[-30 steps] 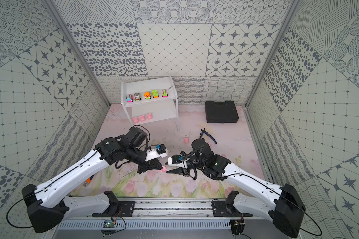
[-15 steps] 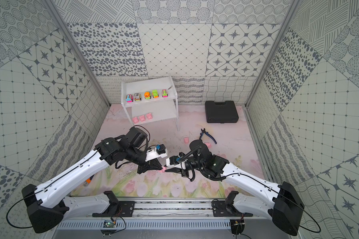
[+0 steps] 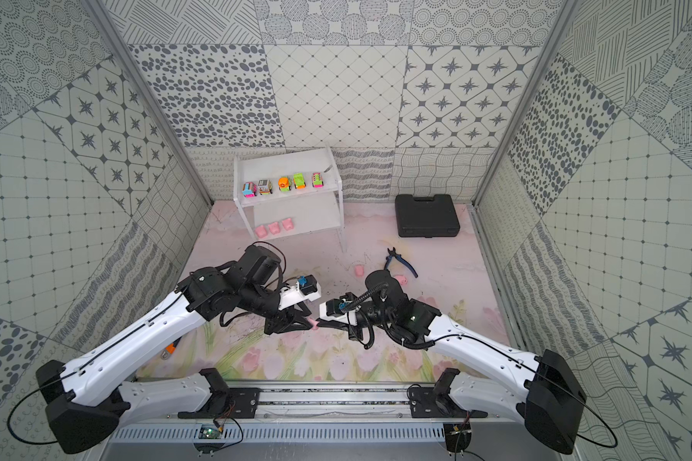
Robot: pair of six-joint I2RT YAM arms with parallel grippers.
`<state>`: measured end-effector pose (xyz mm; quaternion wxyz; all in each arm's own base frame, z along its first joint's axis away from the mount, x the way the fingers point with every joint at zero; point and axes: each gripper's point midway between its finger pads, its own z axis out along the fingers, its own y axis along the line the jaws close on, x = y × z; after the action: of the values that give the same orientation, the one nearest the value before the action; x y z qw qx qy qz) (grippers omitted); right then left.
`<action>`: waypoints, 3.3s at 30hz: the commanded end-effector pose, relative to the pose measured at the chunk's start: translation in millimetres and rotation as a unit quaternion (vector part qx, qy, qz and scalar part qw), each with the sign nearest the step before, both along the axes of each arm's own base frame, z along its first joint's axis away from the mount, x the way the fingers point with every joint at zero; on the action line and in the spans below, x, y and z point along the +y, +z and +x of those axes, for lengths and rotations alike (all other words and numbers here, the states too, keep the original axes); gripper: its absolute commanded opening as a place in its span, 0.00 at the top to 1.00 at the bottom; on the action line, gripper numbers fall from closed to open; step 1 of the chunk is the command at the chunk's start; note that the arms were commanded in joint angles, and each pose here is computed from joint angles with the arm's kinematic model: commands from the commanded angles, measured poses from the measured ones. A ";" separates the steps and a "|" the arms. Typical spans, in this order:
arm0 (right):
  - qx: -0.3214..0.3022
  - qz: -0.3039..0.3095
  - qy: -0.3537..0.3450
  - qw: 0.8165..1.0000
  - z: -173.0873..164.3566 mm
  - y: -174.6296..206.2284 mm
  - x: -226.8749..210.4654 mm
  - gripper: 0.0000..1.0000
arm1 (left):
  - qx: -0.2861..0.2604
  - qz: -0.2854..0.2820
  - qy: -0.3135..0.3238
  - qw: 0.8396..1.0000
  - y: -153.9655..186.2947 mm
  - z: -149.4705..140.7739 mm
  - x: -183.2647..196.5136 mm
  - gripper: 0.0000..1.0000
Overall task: Organize plastic toys on shelves
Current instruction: Place the plastic toy on the shelf.
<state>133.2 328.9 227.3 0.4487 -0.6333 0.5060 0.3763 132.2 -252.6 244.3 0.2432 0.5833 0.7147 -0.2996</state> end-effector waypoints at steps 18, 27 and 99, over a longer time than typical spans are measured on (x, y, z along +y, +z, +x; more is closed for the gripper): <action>0.064 0.106 -0.342 0.931 158.8 26.6 20.4 0.93 | -0.036 -0.264 0.690 0.673 -44.2 56.5 202.0 0.13; 0.049 0.138 -0.412 0.900 239.9 28.0 70.1 0.93 | -0.042 -0.227 0.691 0.684 -53.6 53.9 204.5 0.08; 0.104 0.168 -0.487 0.851 280.5 22.3 71.0 0.46 | -0.036 -0.236 0.657 0.716 -44.2 46.5 194.3 0.05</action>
<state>429.7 407.3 204.0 0.5891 -0.1719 0.7555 0.2293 176.7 -55.1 185.0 0.5177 -0.0963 0.8304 -0.1820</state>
